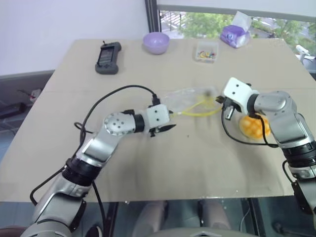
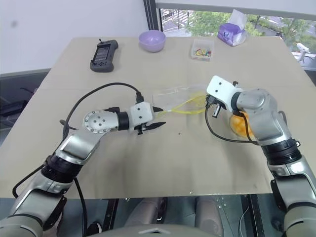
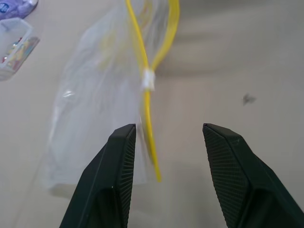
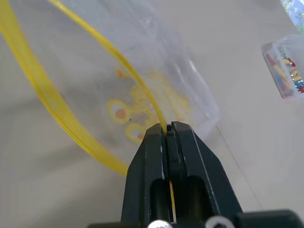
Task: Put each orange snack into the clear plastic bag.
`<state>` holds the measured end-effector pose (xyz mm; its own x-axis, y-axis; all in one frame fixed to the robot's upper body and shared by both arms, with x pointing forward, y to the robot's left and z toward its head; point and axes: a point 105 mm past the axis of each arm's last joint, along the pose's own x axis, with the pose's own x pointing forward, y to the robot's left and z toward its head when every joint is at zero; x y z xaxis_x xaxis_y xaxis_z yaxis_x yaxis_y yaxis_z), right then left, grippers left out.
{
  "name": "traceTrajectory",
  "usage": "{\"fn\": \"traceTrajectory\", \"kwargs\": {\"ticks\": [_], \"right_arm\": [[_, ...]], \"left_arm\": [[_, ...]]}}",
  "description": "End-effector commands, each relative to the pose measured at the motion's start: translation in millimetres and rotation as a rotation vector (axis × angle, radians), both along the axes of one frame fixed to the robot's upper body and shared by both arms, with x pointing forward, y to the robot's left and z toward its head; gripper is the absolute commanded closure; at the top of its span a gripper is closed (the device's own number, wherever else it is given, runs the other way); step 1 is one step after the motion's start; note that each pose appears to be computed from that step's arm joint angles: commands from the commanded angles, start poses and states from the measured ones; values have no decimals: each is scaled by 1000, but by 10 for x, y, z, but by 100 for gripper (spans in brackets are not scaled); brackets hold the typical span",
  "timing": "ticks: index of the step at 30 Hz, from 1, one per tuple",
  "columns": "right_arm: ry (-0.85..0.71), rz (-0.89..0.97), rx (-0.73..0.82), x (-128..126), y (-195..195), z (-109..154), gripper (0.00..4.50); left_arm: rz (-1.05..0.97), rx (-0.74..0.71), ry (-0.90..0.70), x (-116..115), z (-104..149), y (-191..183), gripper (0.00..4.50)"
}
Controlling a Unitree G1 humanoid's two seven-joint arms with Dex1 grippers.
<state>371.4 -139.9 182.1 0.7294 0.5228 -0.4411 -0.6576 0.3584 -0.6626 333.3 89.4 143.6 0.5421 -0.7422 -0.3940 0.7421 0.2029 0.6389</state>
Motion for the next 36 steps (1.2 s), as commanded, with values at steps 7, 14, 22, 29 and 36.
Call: {"fn": "traceTrajectory", "kwargs": {"ticks": [7, 14, 22, 29, 36], "right_arm": [[-55, 30, 2, -20, 70, 208, 450], [-50, 21, 12, -19, 74, 201, 450], [-35, 15, 25, -39, 101, 157, 450], [-31, 13, 26, -45, 100, 145, 450], [-26, 13, 21, -44, 96, 131, 450]], "left_arm": [[-22, 29, -164, 90, 81, -88, 210], [-64, 10, -203, 11, 119, -171, 210], [-42, 30, -224, 16, 88, -140, 210], [-20, 6, -229, 24, 114, -124, 210], [-16, -21, -235, 33, 152, -154, 425]]}}
